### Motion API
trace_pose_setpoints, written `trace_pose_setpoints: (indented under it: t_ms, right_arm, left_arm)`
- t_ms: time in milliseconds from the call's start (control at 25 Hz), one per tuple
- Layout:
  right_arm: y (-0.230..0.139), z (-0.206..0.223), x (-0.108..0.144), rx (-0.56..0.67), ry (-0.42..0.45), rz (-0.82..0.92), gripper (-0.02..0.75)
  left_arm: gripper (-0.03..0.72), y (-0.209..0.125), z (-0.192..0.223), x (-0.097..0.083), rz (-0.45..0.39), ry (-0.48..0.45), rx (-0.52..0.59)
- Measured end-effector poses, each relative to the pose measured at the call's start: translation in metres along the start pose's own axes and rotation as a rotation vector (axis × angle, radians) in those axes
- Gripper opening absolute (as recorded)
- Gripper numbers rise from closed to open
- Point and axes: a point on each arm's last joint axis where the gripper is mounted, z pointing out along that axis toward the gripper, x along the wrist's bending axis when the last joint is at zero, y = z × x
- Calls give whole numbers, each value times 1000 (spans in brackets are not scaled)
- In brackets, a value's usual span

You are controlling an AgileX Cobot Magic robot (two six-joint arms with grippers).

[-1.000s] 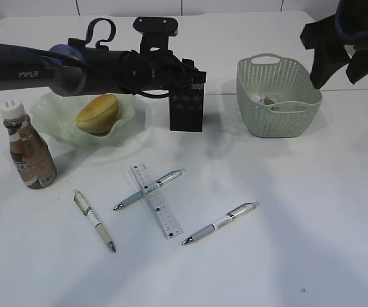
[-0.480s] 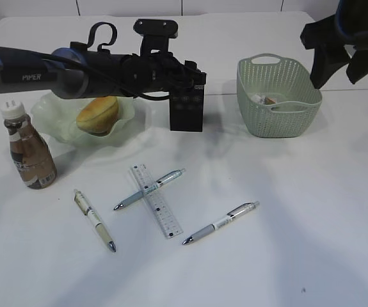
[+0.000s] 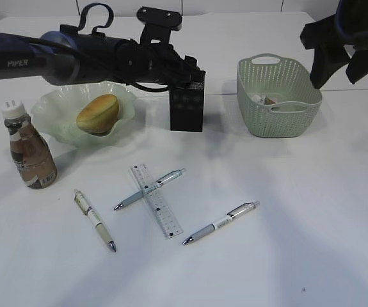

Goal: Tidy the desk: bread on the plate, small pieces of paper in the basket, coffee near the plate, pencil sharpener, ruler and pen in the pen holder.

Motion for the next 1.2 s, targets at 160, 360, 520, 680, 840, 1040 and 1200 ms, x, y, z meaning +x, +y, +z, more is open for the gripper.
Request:
trace_pose_setpoints:
  t_ms: [160, 360, 520, 680, 840, 1040, 1200]
  right_arm:
    - [0, 0, 0, 0, 0, 0, 459]
    - [0, 0, 0, 0, 0, 0, 459]
    - [0, 0, 0, 0, 0, 0, 460]
    - [0, 0, 1, 1, 14, 5, 460]
    - [0, 0, 4, 2, 49, 16, 459]
    - [0, -1, 9, 4, 97, 32, 459]
    - [-1, -3, 12, 1, 121, 38, 459]
  left_arm:
    - [452, 13, -11, -1, 14, -2, 13]
    - [421, 24, -27, 6, 16, 8, 99]
    - [397, 41, -50, 14, 15, 22, 155]
    - [396, 68, -83, 18, 25, 34, 174]
    - [394, 94, -119, 19, 27, 41, 176]
    - [395, 121, -163, 27, 0, 61, 163]
    - [423, 133, -199, 42, -69, 101, 198]
